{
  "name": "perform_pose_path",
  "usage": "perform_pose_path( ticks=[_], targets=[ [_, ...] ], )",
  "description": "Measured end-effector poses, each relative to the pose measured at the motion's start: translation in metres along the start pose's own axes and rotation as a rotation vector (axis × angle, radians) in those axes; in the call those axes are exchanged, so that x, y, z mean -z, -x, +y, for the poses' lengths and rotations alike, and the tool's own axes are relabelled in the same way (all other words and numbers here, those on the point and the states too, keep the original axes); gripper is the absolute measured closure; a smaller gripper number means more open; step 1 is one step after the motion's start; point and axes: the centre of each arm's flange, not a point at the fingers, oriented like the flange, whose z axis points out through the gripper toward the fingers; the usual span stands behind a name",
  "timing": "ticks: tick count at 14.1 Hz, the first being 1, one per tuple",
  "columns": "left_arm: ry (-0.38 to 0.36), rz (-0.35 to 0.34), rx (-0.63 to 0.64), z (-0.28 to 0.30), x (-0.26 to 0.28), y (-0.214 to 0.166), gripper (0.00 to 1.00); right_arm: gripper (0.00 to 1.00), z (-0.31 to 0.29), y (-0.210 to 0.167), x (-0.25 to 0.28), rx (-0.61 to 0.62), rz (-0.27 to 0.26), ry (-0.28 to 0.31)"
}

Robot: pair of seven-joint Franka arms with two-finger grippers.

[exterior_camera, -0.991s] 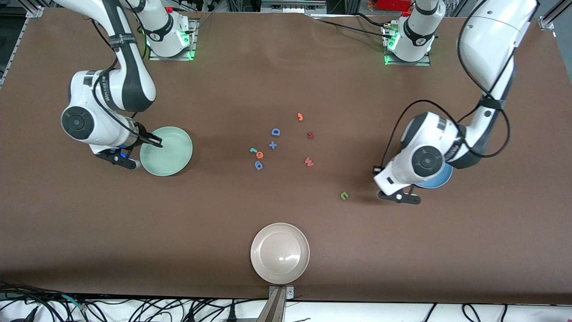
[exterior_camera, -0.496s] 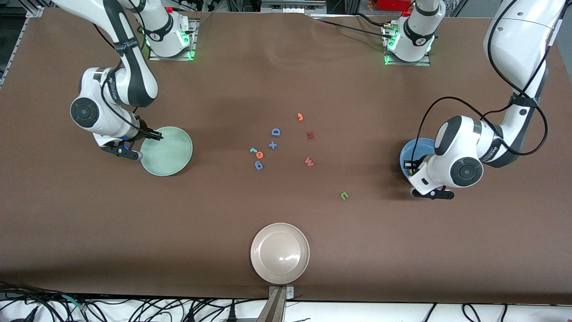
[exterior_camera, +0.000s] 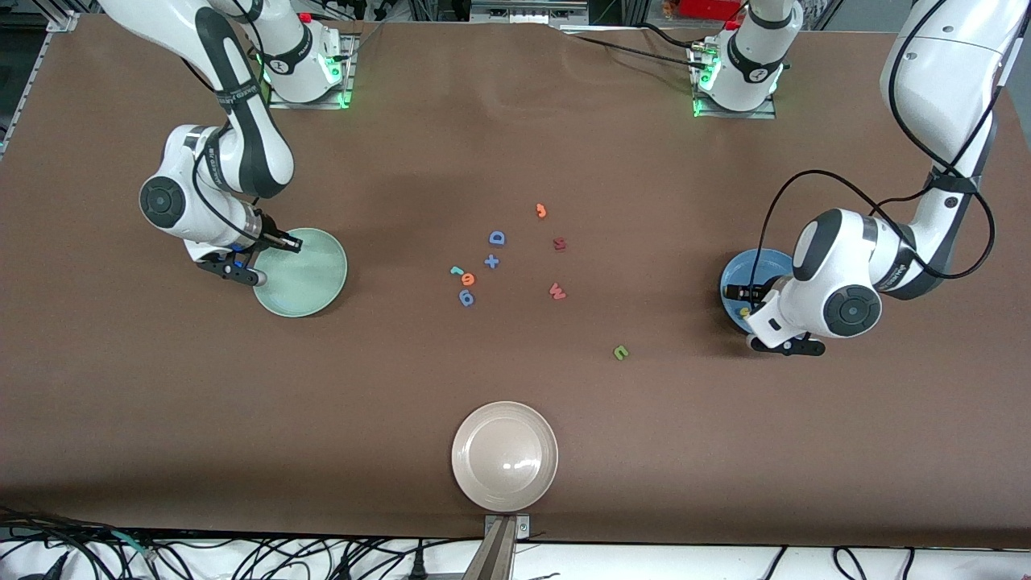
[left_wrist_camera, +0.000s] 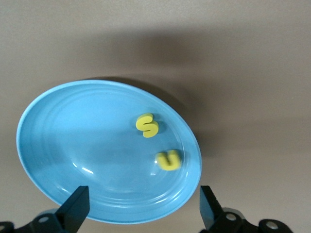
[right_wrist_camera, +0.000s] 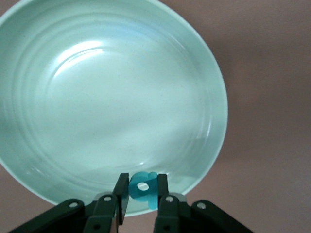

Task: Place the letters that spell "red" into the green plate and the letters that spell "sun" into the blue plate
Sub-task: 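Grasp the green U with the left gripper while the right gripper reaches letters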

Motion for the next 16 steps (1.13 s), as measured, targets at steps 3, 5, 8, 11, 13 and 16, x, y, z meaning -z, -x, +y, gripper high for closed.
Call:
perform_pose_path(
  ticks=[3,5,8,11,13,16],
  targets=[
    [0.005,0.016,-0.018,0.01,0.007,0.0,0.0,0.7,0.001,-0.004,-0.012,-0.006,0.01,0.004],
    [0.018,0.053,-0.075,0.045,0.023,0.002,0.0,0.64,0.0,-0.004,-0.017,-0.012,0.01,0.003],
    [0.025,0.173,-0.174,0.121,0.061,0.003,0.04,0.37,-0.004,-0.003,-0.018,-0.009,0.011,0.0],
    [0.063,0.284,-0.158,0.159,0.093,-0.005,0.11,0.04,-0.021,-0.001,-0.01,-0.01,0.021,-0.019],
    [0.114,0.353,-0.158,0.172,0.095,-0.021,0.14,0.01,-0.043,0.003,0.004,-0.031,0.038,-0.044],
    [0.195,0.447,-0.189,0.204,0.056,-0.047,0.14,0.01,-0.084,0.008,0.033,-0.084,0.078,-0.094]
  ],
)
